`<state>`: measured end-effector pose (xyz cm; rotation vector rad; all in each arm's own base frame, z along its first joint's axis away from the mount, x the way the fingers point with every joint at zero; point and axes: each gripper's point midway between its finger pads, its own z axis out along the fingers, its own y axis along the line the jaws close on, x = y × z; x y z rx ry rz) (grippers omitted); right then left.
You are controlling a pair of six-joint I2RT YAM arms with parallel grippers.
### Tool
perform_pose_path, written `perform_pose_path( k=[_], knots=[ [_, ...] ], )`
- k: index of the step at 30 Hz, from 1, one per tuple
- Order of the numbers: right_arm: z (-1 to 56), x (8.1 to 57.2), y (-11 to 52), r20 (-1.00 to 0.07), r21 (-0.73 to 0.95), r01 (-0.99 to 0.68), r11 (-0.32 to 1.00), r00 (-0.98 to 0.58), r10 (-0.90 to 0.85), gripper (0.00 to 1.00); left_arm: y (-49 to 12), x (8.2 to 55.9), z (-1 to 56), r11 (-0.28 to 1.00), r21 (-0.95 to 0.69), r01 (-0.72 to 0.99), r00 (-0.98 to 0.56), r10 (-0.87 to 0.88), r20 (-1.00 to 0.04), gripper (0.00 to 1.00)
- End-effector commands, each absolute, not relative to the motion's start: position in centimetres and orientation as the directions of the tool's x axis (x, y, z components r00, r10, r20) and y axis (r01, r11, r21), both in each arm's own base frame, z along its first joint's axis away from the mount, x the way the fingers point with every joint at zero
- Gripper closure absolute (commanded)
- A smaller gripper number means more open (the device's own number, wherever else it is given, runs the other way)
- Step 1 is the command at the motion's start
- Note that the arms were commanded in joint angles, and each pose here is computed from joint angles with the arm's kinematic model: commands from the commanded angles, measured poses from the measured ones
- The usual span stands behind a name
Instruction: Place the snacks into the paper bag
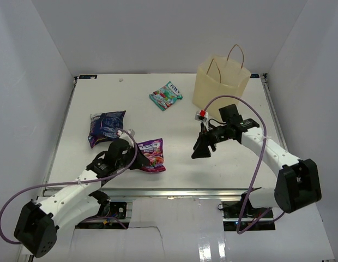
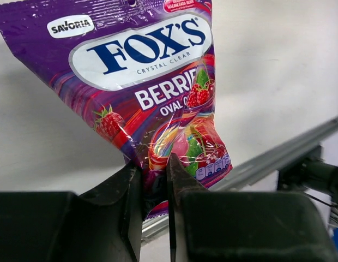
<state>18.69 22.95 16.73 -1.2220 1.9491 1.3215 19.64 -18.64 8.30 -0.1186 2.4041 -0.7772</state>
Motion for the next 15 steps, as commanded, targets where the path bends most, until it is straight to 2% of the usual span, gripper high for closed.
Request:
perform_pose_path(
  k=[1, 2, 3, 5, 9, 15],
  knots=[
    [17.8, 21.3, 25.8, -0.708, 0.578, -0.785, 0.223, -0.619, -0.339, 0.28, -21.3, 19.3, 12.7, 0.686, -0.679, 0.261, -0.772, -0.273, -0.573, 0.74],
    [18.0, 21.6, 26.4, -0.638, 0.654, -0.706, 0.272, -0.707, -0.305, 0.25, -21.8, 19.4, 13.7, 0.653, -0.705, 0.276, -0.762, -0.298, -0.574, 0.74],
    [18.2, 22.7, 27.1, -0.633, 0.656, -0.690, 0.305, -0.723, -0.275, 0.23, -21.9, 19.0, 14.1, 0.629, -0.721, 0.292, -0.759, -0.307, -0.575, 0.74],
    [17.6, 22.6, 28.4, -0.543, 0.733, -0.600, 0.321, -0.800, -0.257, 0.15, -22.6, 18.8, 15.4, 0.574, -0.756, 0.314, -0.755, -0.332, -0.565, 0.75],
    [18.3, 22.0, 30.7, -0.485, 0.810, -0.540, 0.229, -0.836, -0.258, 0.06, -23.3, 18.8, 16.9, 0.520, -0.784, 0.340, -0.749, -0.354, -0.560, 0.75],
    [18.5, 21.6, 32.2, -0.459, 0.839, -0.513, 0.180, -0.846, -0.272, 0.05, -24.5, 18.8, 18.4, 0.474, -0.796, 0.377, -0.754, -0.342, -0.561, 0.75]
  ],
)
